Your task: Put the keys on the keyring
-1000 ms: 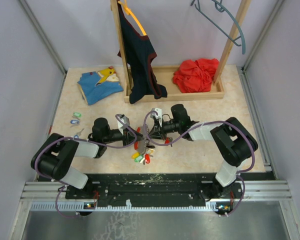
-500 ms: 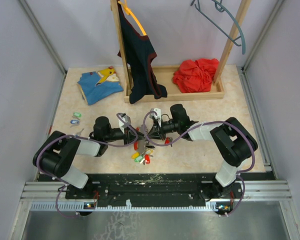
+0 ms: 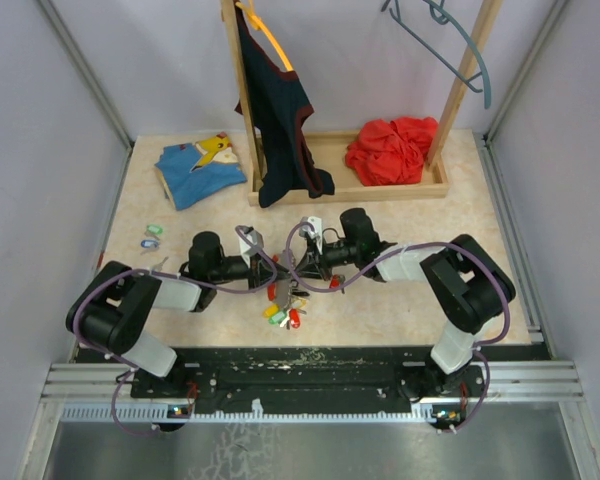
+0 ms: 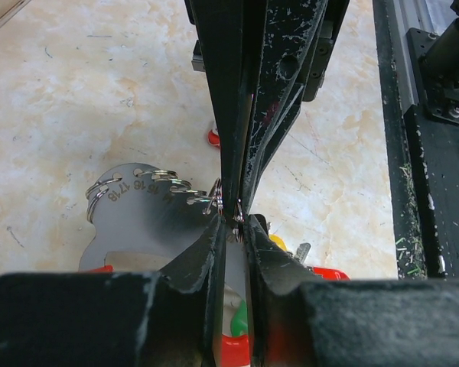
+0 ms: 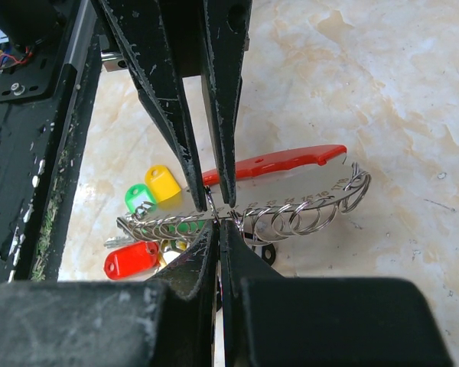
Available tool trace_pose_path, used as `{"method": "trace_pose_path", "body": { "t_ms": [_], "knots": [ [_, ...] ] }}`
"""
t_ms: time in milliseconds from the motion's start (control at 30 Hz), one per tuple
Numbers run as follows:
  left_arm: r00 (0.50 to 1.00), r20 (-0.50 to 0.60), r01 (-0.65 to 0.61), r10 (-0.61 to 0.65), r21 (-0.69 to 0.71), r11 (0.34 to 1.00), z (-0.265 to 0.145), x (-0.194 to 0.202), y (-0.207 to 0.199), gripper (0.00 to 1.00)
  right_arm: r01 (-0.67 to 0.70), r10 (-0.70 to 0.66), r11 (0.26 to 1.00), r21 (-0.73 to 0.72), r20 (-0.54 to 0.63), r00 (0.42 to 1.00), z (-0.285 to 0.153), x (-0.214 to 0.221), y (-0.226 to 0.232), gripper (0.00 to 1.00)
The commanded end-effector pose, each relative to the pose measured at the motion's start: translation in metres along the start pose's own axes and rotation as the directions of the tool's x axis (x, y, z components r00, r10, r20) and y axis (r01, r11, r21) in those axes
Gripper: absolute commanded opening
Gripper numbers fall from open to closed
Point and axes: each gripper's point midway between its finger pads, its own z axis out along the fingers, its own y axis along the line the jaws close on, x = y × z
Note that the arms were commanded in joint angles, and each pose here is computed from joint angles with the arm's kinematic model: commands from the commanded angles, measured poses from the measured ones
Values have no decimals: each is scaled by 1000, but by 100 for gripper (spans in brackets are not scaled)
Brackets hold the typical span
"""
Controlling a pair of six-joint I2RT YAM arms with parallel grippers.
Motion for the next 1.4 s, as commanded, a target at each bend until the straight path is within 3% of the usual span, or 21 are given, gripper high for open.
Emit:
{"method": "trace_pose_path", "body": {
  "t_ms": [0,433,767,900,1033,1367],
  "knots": [
    [1000,-2,-18,18,25,1000,4,-3,-1,18,122,-120,992,-16,73,990,1,-43,0,0],
    [1000,-15,-6,7,34,999,4,-1,-2,14,122,-121,993,-9,72,990,1,-42,-1,0],
    [1000,-15,-10,11,44,999,4,-1,-3,0,135,-135,991,6,85,987,-4,-53,1,0],
    [1000,-13,-15,16,42,999,4,-1,-4,0,109,-109,994,13,79,991,-6,-50,1,14],
    [1000,-8,-25,25,43,999,3,-3,-5,0,80,-82,996,26,83,993,-11,-46,-2,21],
    [999,9,-51,51,49,997,0,-5,-9,0,10,-12,1000,18,97,995,-15,-44,-8,25]
  ]
}}
